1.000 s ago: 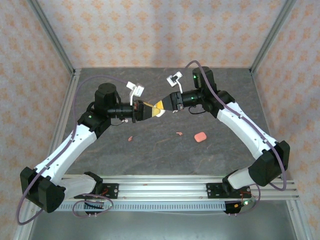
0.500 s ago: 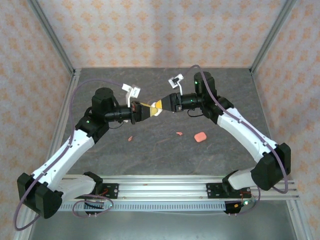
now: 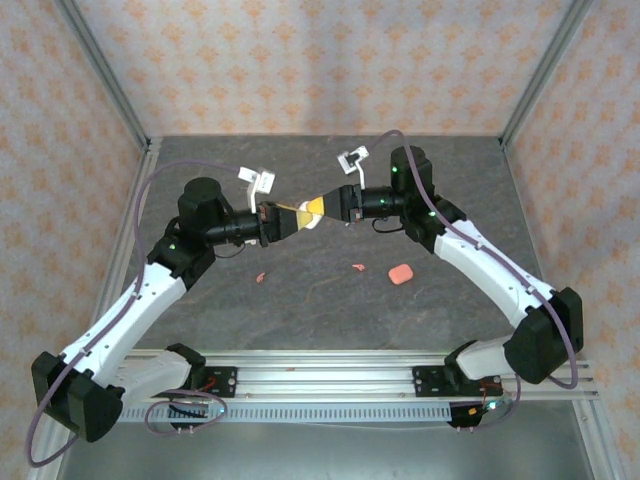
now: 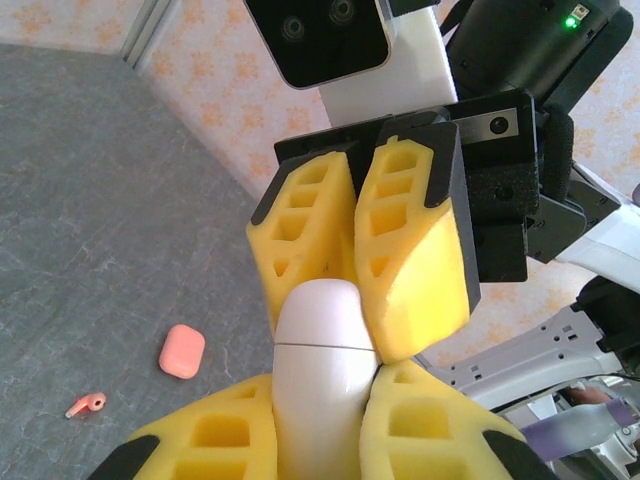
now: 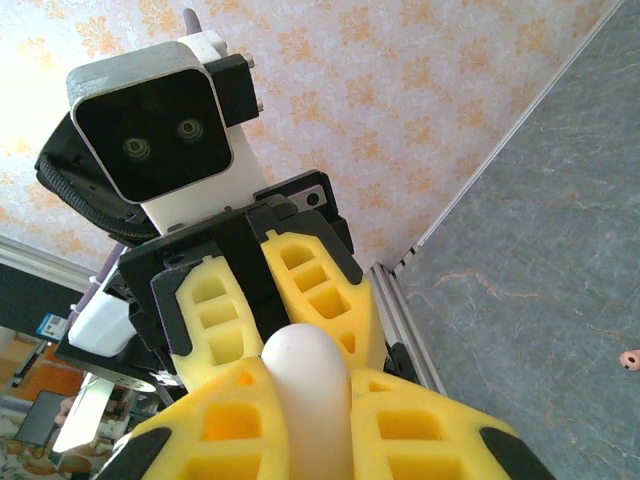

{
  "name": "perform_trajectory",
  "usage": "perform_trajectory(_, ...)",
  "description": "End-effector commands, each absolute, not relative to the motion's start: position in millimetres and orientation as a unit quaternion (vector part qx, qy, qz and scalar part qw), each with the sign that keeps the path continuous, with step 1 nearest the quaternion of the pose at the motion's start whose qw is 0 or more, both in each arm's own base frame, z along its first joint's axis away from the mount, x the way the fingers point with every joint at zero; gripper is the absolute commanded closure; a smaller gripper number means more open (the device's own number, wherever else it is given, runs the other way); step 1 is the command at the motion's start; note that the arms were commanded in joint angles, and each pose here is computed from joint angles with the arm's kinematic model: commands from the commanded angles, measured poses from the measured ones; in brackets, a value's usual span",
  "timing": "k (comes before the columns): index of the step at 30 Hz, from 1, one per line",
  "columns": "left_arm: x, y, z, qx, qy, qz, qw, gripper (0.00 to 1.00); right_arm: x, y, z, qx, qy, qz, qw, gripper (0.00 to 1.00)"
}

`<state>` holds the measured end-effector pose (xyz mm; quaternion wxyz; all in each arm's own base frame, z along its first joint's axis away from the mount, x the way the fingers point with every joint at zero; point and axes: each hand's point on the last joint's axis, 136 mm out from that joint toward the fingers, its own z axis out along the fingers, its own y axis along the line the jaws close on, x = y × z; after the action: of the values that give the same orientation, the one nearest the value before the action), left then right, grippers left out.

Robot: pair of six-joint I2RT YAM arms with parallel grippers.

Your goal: Insert wireless bluetooth earbuds into charging case

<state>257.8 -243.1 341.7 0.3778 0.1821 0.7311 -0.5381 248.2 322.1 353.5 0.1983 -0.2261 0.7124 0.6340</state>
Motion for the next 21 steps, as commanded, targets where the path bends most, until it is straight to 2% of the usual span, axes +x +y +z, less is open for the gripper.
perform_trajectory(1, 253.2, -241.1, 357.1, 0.196, 0.708, -0.541, 0.41, 0.9, 250.6, 323.6, 367.4, -0.214, 0.703, 0.644, 0.21, 0.97)
perform_trajectory(9, 248.4, -238.4, 362.1, 0.2, 0.702, -0.54, 0.421, 0.83, 257.8, 322.2, 383.4, -0.19, 0.672, 0.69, 0.191, 1.0)
perform_trajectory(14, 248.1, -238.2, 361.8, 0.2, 0.703, -0.538, 0.42, 0.73, 254.0, 320.9, 385.0, -0.2, 0.67, 0.691, 0.182, 1.0)
perform_trajectory(21, 246.9, -238.2, 359.3, 0.206, 0.709, -0.532, 0.415, 0.68, 253.3, 318.3, 384.6, -0.206, 0.676, 0.684, 0.181, 1.0)
